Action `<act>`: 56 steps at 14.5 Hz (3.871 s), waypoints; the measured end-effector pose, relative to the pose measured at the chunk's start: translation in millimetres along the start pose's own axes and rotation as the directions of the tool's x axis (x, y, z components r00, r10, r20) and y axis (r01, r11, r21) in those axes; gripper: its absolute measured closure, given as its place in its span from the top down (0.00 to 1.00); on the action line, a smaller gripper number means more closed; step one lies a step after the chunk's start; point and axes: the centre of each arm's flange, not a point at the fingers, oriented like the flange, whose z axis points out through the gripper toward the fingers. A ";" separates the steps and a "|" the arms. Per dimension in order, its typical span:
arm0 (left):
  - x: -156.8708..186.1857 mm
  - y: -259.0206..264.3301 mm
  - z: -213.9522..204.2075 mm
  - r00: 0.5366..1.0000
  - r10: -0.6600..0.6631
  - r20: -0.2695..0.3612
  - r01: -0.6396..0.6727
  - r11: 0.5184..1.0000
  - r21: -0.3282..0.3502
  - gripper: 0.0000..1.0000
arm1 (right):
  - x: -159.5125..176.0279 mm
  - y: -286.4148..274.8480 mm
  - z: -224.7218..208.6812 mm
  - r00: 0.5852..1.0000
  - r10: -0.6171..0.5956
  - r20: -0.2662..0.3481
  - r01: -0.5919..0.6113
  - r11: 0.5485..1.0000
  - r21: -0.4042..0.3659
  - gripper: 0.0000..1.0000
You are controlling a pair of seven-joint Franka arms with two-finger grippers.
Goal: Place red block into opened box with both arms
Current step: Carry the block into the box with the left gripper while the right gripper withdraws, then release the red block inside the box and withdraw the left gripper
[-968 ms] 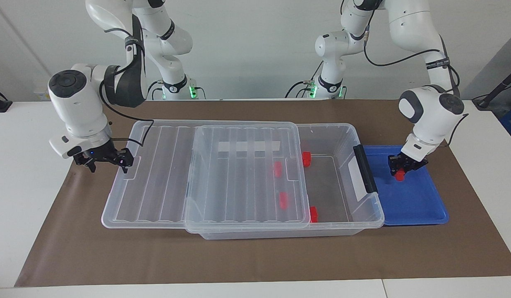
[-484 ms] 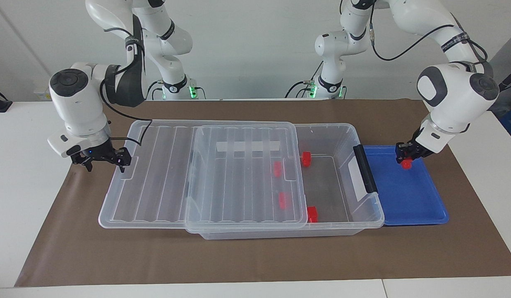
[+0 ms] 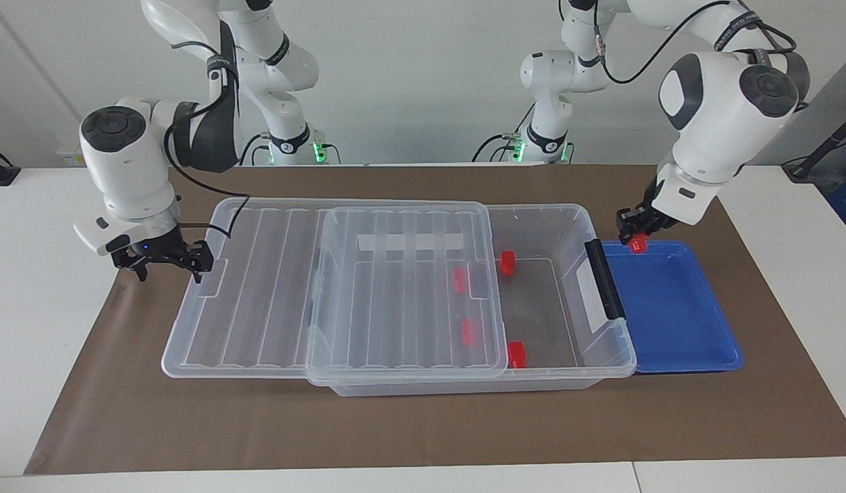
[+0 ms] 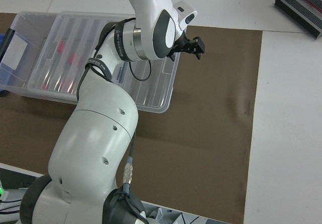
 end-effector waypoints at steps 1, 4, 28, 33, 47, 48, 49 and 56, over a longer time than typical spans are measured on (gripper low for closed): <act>-3.8 15.7 -1.2 1.000 -0.026 -0.013 0.026 1.000 -0.004 0.34 | 0.6 1.0 -9.2 1.000 0.005 -0.008 -0.005 1.000 0.005 1.00; -7.6 47.7 2.7 0.996 -0.051 -0.071 0.049 0.998 -0.029 0.34 | -8.5 4.1 -53.4 0.998 0.049 -0.040 -0.045 0.995 0.086 1.00; -10.7 121.9 242.7 0.984 0.047 -0.171 -0.053 0.998 -0.030 0.51 | -75.0 -9.5 -128.2 0.980 0.173 0.095 -0.187 0.966 0.177 1.00; -10.5 120.4 240.8 0.989 0.000 -0.147 -0.003 1.000 -0.023 1.00 | -75.0 -10.1 -128.6 0.982 0.165 0.093 -0.180 0.967 0.178 1.00; -29.2 82.0 74.8 0.996 0.007 -0.084 -0.004 0.999 0.037 1.00 | -74.9 -10.9 -129.0 0.982 0.164 0.092 -0.178 0.968 0.179 1.00; -30.6 73.8 58.8 0.997 0.017 -0.069 -0.014 0.999 0.046 1.00 | -74.9 -10.9 -129.0 0.982 0.164 0.092 -0.178 0.968 0.179 1.00; -31.5 65.6 41.4 0.998 0.029 -0.057 -0.026 0.998 0.052 1.00 | -74.9 -10.9 -129.0 0.982 0.164 0.092 -0.178 0.968 0.179 1.00; -46.8 -13.8 -41.1 0.988 0.145 -0.051 -0.143 0.989 0.045 1.00 | -74.9 -10.9 -129.0 0.982 0.164 0.092 -0.178 0.968 0.179 1.00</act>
